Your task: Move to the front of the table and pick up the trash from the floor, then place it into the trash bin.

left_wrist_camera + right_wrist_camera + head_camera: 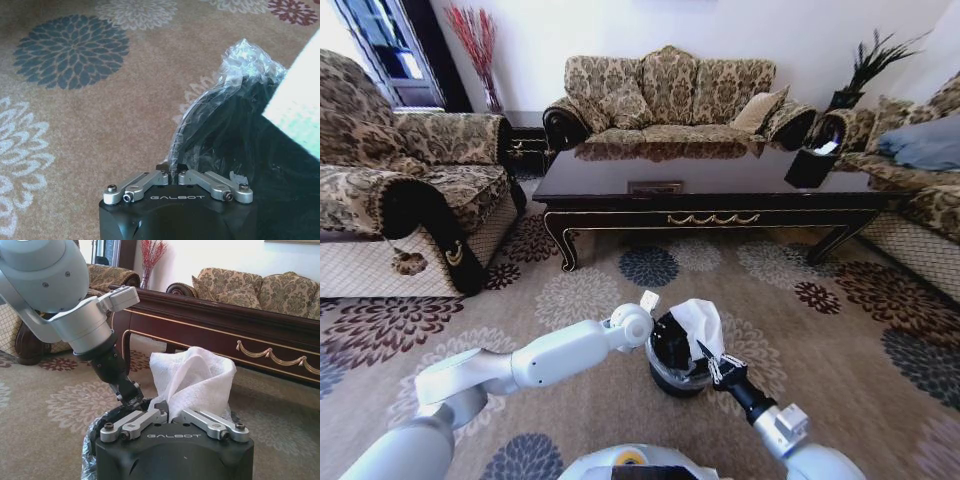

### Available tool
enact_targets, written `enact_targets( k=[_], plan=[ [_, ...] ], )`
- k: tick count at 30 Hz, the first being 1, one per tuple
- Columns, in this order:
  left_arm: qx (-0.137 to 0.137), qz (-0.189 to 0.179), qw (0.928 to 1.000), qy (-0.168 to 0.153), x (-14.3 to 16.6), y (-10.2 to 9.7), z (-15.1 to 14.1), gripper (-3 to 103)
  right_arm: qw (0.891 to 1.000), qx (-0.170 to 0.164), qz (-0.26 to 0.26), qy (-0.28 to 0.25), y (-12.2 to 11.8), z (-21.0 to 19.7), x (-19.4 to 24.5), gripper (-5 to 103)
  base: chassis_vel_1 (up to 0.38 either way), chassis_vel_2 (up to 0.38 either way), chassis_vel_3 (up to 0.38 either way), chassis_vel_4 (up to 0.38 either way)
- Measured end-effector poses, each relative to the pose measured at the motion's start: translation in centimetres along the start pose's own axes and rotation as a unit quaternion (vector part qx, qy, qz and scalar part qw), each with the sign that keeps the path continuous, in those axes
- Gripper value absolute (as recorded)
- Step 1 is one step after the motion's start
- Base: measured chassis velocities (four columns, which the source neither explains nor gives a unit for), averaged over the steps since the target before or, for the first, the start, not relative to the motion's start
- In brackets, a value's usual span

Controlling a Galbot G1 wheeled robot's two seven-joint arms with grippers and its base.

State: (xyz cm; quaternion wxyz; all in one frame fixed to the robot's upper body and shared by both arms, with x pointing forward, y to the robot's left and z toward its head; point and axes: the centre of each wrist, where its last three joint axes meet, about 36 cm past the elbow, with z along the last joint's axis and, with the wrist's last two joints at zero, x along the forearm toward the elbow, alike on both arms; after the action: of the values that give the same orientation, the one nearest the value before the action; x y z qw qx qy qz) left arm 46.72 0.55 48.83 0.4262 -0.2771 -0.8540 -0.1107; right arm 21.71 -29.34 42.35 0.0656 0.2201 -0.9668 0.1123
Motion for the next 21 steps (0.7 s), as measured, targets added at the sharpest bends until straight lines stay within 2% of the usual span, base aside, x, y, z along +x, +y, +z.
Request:
enact_targets(
  k=[1,4,5,8,10,11,12,13,14,15,16,17,20,21],
  plan=[
    [0.0,0.001,1.0,0.0,0.1,0.0,-0.1,3,1.0,0.0,-0.001,0.0,0.1,0.0,0.0,1,0.0,0.0,0.0,0.0],
    [0.001,0.0,1.0,-0.001,0.1,0.1,-0.2,3,1.0,0.002,-0.005,0.0,0.2,0.0,-0.1,17,0.0,0.0,0.0,0.0],
    [0.001,0.0,1.0,-0.001,0.1,0.1,-0.2,3,1.0,0.002,-0.005,0.0,0.2,0.0,-0.1,17,0.0,0.0,0.0,0.0],
    [0.003,0.002,1.0,-0.002,0.1,0.0,-0.4,3,1.0,0.007,-0.008,0.004,0.2,0.5,0.0,33,0.0,0.0,0.0,0.0],
    [0.003,0.003,1.0,-0.003,0.1,0.0,-0.4,3,1.0,0.008,-0.01,0.005,0.2,0.5,0.0,33,0.0,0.0,0.0,0.0],
    [0.004,0.003,1.0,-0.003,0.1,0.0,-0.4,3,1.0,0.01,-0.012,0.005,0.2,0.6,0.1,38,0.0,0.0,0.0,0.0],
    [0.004,0.003,1.0,-0.003,0.1,0.0,-0.4,3,1.0,0.01,-0.012,0.005,0.2,0.6,0.1,38,0.0,0.0,0.0,0.0],
    [0.005,0.003,1.0,-0.002,0.0,0.0,-0.3,3,1.0,0.015,-0.015,0.005,0.2,0.6,0.0,49,0.0,0.0,0.0,0.0],
    [0.005,0.003,1.0,-0.002,0.0,0.0,-0.3,3,1.0,0.015,-0.015,0.005,0.2,0.6,0.0,49,0.0,0.0,0.0,0.0],
    [0.005,0.003,1.0,-0.001,0.0,0.0,-0.3,3,1.0,0.018,-0.018,0.004,0.2,0.6,0.0,55,0.0,0.0,0.0,0.0],
    [0.006,0.002,1.0,0.0,0.0,0.1,-0.2,3,0.999,0.026,-0.021,0.002,0.1,0.6,0.0,61,0.0,0.0,0.0,0.0],
    [0.006,0.002,1.0,0.0,-0.1,0.1,-0.1,3,0.999,0.036,-0.023,-0.003,-0.1,0.5,-0.1,61,0.0,0.0,0.0,0.0],
    [0.006,0.003,1.0,0.0,0.0,0.0,-0.1,3,0.995,0.094,-0.028,-0.034,-0.9,0.5,-0.3,78,0.0,0.0,0.0,0.0],
    [0.006,0.003,1.0,0.0,0.0,0.0,-0.1,3,0.995,0.094,-0.028,-0.034,-0.9,0.5,-0.3,78,0.0,0.0,0.0,0.0]
  ],
)
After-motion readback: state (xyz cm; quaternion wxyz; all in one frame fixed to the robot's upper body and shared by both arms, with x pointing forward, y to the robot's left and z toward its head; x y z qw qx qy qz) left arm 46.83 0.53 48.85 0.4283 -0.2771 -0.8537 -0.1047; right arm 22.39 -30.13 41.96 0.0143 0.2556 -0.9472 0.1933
